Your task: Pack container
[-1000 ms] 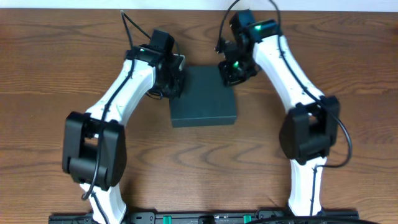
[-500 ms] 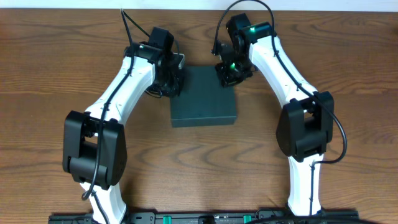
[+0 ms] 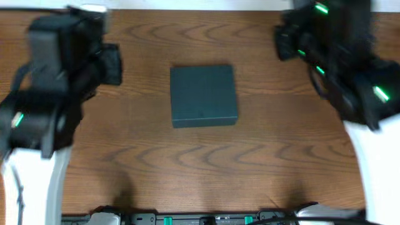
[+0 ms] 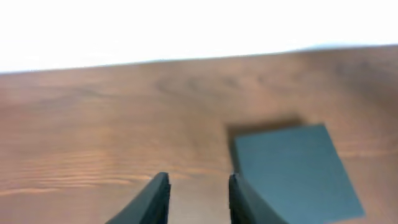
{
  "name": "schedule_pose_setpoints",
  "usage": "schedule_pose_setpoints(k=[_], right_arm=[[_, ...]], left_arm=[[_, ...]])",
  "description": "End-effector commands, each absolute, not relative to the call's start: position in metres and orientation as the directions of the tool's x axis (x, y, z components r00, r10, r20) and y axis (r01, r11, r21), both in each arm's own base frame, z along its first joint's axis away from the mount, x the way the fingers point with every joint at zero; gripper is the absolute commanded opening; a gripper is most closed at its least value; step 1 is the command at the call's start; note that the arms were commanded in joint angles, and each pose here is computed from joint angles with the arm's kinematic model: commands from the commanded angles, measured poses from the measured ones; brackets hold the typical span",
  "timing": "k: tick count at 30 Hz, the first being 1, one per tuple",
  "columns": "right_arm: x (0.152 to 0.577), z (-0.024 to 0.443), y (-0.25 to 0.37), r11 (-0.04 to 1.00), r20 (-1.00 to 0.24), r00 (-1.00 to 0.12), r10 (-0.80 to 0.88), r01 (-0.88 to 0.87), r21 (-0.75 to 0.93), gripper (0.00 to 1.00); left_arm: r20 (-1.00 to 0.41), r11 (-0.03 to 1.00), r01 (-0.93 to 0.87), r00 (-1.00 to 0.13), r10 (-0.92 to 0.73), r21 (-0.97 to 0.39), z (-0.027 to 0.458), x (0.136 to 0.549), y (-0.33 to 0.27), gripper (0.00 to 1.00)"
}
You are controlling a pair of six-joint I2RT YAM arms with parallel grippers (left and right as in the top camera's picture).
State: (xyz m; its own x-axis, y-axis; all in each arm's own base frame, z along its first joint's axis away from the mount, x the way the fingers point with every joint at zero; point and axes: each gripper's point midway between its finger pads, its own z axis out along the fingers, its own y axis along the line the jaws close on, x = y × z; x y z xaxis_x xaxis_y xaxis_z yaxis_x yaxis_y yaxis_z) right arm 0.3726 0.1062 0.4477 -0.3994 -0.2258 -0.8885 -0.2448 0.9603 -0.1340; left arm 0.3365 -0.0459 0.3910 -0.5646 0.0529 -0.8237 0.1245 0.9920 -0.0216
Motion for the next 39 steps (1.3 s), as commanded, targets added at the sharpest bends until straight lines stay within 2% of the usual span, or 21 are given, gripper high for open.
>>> schedule_pose_setpoints(k=[1, 5, 10, 11, 15, 18, 20, 21, 22, 26, 28, 29, 30, 39], right_arm=[[0.336, 0.481, 0.079, 0.974, -0.920, -0.333, -0.206, -0.158, -0.161, 0.01], [0.282, 0.497, 0.061, 0.978, -0.934, -0.308, -0.182, -0.153, -0.140, 0.01], [0.230, 0.480, 0.042, 0.980, -0.906, -0.385, -0.178, -0.152, -0.128, 0.02], [0.220, 0.475, 0.038, 0.979, -0.897, -0.403, -0.184, -0.154, -0.132, 0.02], [0.194, 0.465, 0.029, 0.977, -0.879, -0.435, -0.196, -0.160, -0.139, 0.02], [0.181, 0.466, 0.024, 0.978, -0.885, -0.425, -0.193, -0.159, -0.137, 0.02], [0.173, 0.468, 0.023, 0.978, -0.893, -0.410, -0.188, -0.165, -0.130, 0.01], [0.169, 0.470, 0.024, 0.977, -0.897, -0.401, -0.185, -0.175, -0.123, 0.01], [0.165, 0.470, 0.025, 0.976, -0.901, -0.393, -0.182, -0.187, -0.115, 0.01], [0.150, 0.474, 0.027, 0.970, -0.915, -0.365, -0.172, -0.223, -0.093, 0.04], [0.147, 0.475, 0.027, 0.970, -0.919, -0.356, -0.168, -0.228, -0.090, 0.20], [0.146, 0.475, 0.027, 0.970, -0.919, -0.357, -0.168, -0.228, -0.089, 0.50], [0.146, 0.474, 0.027, 0.969, -0.917, -0.360, -0.171, -0.228, -0.091, 0.99], [0.141, 0.463, 0.025, 0.968, -0.897, -0.401, -0.185, -0.232, -0.096, 0.99]], left_arm=[[-0.856, 0.998, 0.060, -0.516, 0.042, 0.012, 0.410, 0.314, -0.026, 0.36], [-0.882, 0.995, 0.073, -0.461, 0.100, 0.075, 0.429, 0.277, -0.017, 0.37], [-0.871, 0.991, -0.013, -0.478, 0.112, 0.134, 0.429, 0.239, 0.005, 0.38], [-0.869, 0.989, -0.028, -0.481, 0.112, 0.142, 0.429, 0.233, 0.008, 0.42], [-0.873, 0.988, -0.043, -0.475, 0.111, 0.149, 0.430, 0.217, 0.012, 0.44], [-0.882, 0.987, -0.053, -0.458, 0.109, 0.150, 0.434, 0.211, 0.014, 0.57], [-0.882, 0.985, -0.072, -0.458, 0.109, 0.159, 0.435, 0.208, 0.018, 0.73], [-0.881, 0.983, -0.079, -0.460, 0.109, 0.163, 0.434, 0.207, 0.020, 0.92], [-0.880, 0.983, -0.079, -0.461, 0.109, 0.163, 0.434, 0.206, 0.020, 0.99], [-0.872, 0.983, -0.075, -0.477, 0.110, 0.166, 0.430, 0.203, 0.020, 0.99], [-0.867, 0.983, -0.074, -0.485, 0.112, 0.168, 0.428, 0.202, 0.020, 0.99], [-0.866, 0.983, -0.073, -0.488, 0.112, 0.168, 0.428, 0.202, 0.020, 0.99], [-0.866, 0.983, -0.073, -0.488, 0.112, 0.168, 0.427, 0.202, 0.020, 0.98], [-0.866, 0.983, -0.073, -0.488, 0.111, 0.168, 0.427, 0.202, 0.020, 0.99]])
